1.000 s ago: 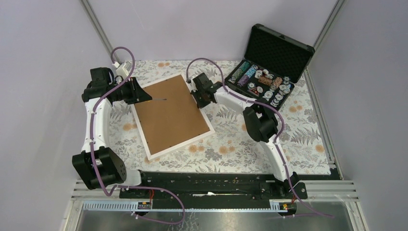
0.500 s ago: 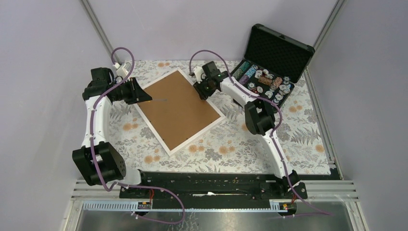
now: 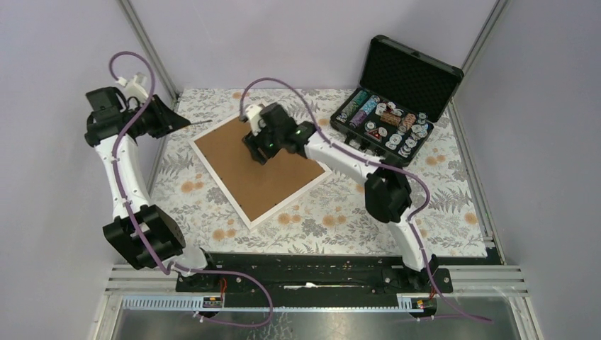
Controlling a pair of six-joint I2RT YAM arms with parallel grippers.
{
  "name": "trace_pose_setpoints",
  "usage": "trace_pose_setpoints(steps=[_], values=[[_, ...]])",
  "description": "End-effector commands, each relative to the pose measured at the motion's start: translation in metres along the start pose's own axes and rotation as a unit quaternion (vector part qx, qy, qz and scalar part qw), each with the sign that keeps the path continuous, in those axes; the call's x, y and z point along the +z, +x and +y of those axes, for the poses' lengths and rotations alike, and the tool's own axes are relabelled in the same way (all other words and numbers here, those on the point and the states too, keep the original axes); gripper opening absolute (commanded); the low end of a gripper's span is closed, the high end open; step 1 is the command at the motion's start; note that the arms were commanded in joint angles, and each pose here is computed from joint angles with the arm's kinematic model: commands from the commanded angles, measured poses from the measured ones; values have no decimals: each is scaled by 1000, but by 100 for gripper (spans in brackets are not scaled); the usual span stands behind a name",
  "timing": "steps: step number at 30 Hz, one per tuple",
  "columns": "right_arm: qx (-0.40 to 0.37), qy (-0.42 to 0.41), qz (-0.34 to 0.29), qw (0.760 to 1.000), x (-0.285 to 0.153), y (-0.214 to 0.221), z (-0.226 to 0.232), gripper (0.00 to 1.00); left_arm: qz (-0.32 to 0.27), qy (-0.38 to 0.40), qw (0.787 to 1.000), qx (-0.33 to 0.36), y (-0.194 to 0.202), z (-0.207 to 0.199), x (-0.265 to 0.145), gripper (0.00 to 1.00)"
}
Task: Take the photo out of the frame
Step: Adjust the photo frame at the center of the board.
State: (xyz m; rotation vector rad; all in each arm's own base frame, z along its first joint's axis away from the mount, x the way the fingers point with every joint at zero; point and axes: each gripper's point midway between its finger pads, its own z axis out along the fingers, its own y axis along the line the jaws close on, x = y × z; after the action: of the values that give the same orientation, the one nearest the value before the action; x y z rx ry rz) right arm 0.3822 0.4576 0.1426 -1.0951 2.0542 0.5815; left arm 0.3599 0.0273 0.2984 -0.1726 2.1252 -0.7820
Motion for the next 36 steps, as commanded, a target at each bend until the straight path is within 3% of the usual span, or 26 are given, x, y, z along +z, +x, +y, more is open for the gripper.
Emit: trace_pose_setpoints(steps=[1,8,25,31,36], values=[[17,-36,12,999,15,9,73,65,-65,-33,997,-2,-46,19,-23,0],[-21,-54,16,998,56,19,134,62,-85,-55,995,3,-58,29,-34,0],[-72,-50,58,994,118,78,179,49,-81,-43,996,-4,-51,31,-38,0],[-109,-73,112,985,117,122,199,36,-82,-39,996,0,-49,26,-40,0],[-210,-121,152,958,88,163,233,21,-77,-35,996,6,-44,23,-41,0]])
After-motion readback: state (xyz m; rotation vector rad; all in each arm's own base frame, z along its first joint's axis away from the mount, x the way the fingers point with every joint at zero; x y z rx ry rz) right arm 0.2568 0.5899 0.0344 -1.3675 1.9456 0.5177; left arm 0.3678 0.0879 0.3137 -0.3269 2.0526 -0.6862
